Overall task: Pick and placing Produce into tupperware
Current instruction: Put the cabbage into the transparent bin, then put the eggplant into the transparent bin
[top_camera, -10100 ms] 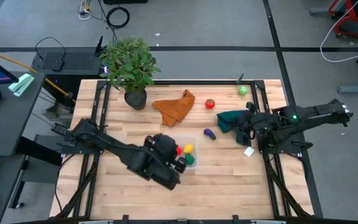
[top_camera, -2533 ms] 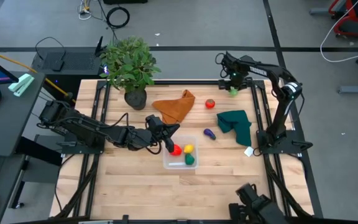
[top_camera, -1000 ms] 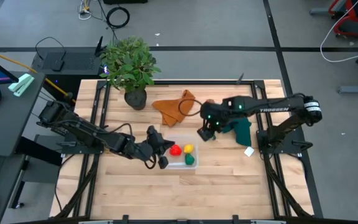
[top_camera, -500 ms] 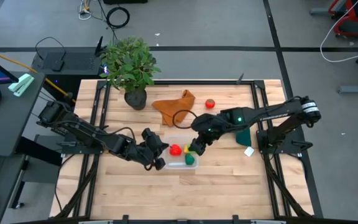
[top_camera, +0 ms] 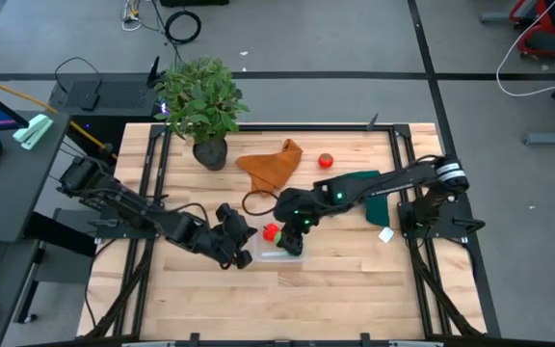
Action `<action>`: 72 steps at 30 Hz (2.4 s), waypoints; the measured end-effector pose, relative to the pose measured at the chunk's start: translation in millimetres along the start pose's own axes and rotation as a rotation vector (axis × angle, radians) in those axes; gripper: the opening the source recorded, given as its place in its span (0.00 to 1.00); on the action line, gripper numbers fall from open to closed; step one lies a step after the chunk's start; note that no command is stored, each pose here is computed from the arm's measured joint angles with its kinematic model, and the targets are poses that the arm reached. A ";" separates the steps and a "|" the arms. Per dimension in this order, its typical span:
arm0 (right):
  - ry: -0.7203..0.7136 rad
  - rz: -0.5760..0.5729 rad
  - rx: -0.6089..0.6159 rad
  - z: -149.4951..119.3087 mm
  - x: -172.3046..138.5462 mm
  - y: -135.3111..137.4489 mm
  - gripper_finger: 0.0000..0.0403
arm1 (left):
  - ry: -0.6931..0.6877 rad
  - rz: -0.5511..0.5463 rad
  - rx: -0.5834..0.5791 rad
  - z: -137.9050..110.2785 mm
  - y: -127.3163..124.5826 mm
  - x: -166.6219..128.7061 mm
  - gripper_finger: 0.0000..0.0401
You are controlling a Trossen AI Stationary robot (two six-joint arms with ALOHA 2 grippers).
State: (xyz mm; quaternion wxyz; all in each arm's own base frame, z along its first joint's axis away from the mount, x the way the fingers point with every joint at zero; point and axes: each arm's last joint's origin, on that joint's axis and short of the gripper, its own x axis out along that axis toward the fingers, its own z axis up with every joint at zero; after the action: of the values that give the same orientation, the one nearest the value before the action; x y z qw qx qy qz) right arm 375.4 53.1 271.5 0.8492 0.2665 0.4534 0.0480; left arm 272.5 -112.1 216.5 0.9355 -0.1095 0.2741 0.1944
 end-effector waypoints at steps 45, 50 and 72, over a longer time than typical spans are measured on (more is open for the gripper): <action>0.223 -0.160 -0.234 -2.2 63.1 -29.6 0.50 | 0.013 0.013 -0.049 -15.7 -9.7 -14.2 0.06; 0.220 -0.167 -0.213 -2.3 63.1 -29.7 0.50 | 0.009 0.015 -0.051 -15.4 -9.7 -14.1 0.08; 0.231 -0.183 -0.173 -2.9 62.2 -31.9 0.60 | 0.001 0.013 -0.057 -14.7 -10.1 -14.0 0.06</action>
State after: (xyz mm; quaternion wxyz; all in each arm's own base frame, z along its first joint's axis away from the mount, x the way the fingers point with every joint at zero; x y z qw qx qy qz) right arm 404.3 47.2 208.1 0.8119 0.1429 0.5646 0.0398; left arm 259.0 -130.0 213.1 0.9306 -0.1342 0.2695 0.2082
